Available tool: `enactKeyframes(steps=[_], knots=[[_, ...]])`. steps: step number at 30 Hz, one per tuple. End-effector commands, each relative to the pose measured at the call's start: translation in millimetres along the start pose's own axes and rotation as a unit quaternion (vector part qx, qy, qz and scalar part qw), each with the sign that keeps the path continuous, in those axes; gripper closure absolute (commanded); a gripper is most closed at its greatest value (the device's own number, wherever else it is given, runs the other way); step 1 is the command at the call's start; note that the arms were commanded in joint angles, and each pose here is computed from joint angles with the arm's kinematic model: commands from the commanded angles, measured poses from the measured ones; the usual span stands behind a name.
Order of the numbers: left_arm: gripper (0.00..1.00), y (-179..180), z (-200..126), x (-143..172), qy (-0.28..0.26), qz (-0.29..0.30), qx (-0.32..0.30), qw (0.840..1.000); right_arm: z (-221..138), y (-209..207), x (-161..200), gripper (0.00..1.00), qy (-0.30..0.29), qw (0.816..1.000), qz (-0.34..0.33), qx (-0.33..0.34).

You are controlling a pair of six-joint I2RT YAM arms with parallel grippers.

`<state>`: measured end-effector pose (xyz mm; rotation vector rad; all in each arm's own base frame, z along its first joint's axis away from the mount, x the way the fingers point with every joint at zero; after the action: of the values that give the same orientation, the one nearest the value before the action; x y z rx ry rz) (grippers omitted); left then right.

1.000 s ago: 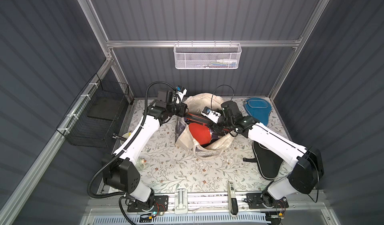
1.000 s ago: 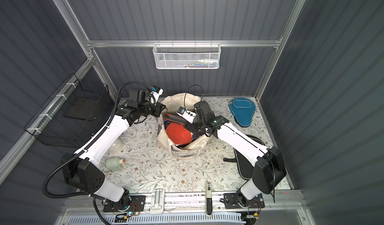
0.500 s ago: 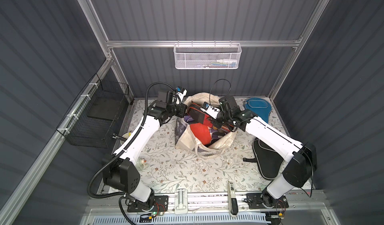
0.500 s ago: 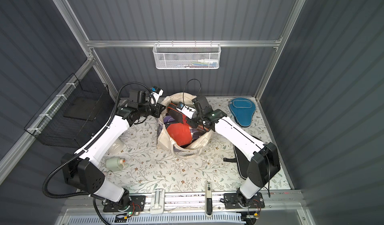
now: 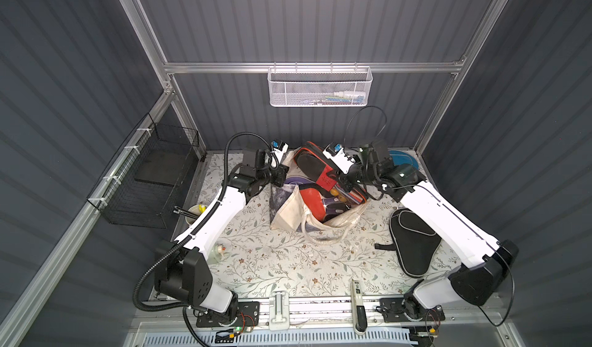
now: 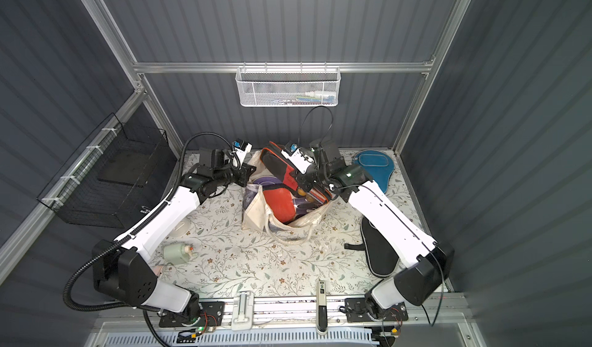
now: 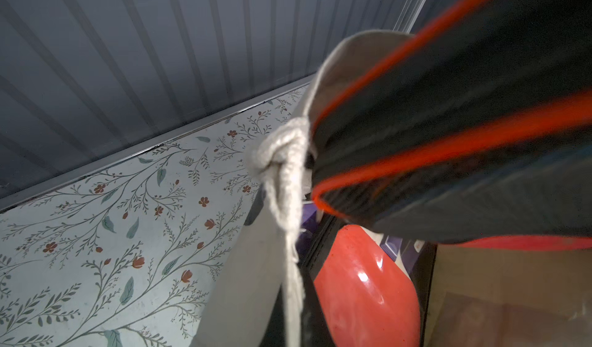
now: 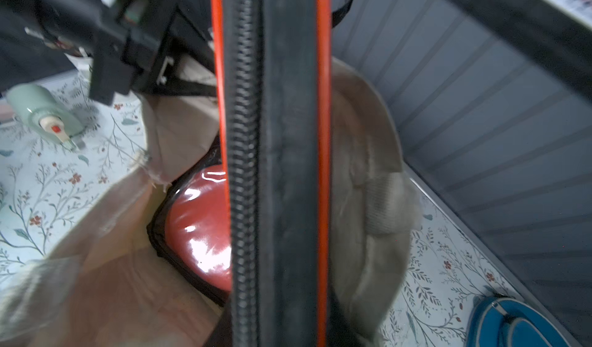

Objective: Remove the ping pong set from the canvas bag
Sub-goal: Pick up the ping pong set from the canvas bag.

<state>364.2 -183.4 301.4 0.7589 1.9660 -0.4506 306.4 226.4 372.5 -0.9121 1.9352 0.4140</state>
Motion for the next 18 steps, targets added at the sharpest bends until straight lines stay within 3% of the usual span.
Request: enactKeyframes(steps=[1, 18], knots=[[1.0, -7.1, -16.1, -23.3, -0.069, 0.036, 0.017, 0.997, -54.6, -9.6, -46.3, 1.0, -0.112, 0.993, 0.028, 0.015], [1.0, -17.6, -30.9, -35.3, -0.117, 0.05, 0.042, 0.991, -165.7, -41.8, -82.7, 1.0, -0.255, 0.956, 0.14, 0.028]])
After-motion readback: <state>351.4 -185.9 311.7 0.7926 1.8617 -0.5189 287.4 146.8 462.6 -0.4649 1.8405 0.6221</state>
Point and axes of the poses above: each gripper's point midway between its finger pads, its own z axis out along the fingers, its own y axis along the line the jaws close on, x = y × z, the point moved 6 cm from there along -z, back along the fingers, and after that the axes turned 6 degrees about z, right-handed, at the moved point
